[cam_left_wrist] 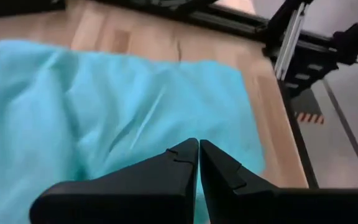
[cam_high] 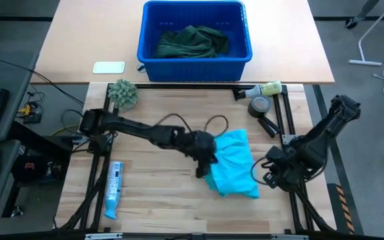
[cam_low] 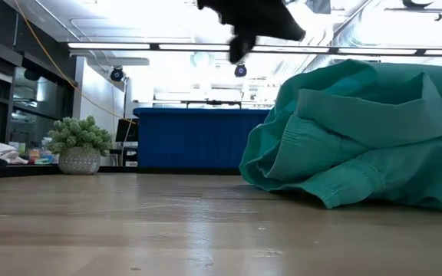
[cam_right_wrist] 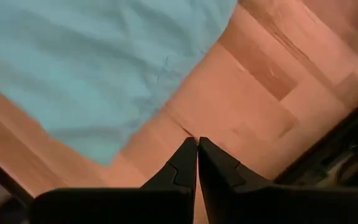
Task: Fold laundry
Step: Fold the light blue shorts
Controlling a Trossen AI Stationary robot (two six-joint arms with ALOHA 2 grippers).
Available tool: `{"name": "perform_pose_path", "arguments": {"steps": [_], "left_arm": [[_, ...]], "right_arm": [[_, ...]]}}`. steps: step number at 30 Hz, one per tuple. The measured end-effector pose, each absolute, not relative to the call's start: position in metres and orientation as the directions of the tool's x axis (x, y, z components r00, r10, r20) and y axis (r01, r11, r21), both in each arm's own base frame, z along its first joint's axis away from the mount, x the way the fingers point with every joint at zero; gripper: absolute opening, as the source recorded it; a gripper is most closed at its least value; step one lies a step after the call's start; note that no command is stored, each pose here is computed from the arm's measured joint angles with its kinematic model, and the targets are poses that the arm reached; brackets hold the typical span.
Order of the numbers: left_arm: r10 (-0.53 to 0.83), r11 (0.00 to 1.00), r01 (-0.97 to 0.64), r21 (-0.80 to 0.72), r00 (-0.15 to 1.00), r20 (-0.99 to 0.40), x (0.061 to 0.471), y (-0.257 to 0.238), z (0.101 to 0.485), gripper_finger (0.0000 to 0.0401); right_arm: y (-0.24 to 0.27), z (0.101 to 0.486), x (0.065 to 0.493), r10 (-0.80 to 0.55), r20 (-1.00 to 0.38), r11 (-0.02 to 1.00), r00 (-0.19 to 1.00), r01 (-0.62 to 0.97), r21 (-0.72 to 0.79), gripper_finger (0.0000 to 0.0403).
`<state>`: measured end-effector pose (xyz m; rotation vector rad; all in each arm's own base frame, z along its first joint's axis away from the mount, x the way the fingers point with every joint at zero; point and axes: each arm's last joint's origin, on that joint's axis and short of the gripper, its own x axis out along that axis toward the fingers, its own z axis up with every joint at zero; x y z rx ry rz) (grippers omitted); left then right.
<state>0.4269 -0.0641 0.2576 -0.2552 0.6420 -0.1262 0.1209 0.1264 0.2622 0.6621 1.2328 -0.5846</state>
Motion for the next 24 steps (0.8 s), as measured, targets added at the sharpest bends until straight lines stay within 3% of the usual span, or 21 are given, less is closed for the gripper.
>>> {"name": "perform_pose_path", "arguments": {"steps": [8,15,21,24], "left_arm": [[-0.187,0.942,0.010,-0.335,0.846,-0.499,0.480,-0.074,0.223,0.0000],[-0.126,0.957,-0.064,-0.281,0.783,-0.609,0.502,-0.074,0.182,0.0000],[-0.043,0.985,-0.128,-0.114,0.461,-0.887,0.474,-0.062,0.145,0.0000],[0.040,0.990,-0.139,-0.006,0.324,-0.945,0.459,-0.046,0.142,0.0000]], "right_arm": [[0.124,0.276,0.106,-0.057,-0.907,0.546,0.417,0.774,0.322,0.0000],[0.121,0.278,0.107,-0.076,-0.893,0.482,0.444,0.800,0.357,0.0000],[0.120,0.279,0.109,-0.125,-0.853,0.432,0.506,0.802,0.412,0.0000],[0.119,0.280,0.110,-0.148,-0.830,0.426,0.538,0.792,0.437,0.0000]]}}
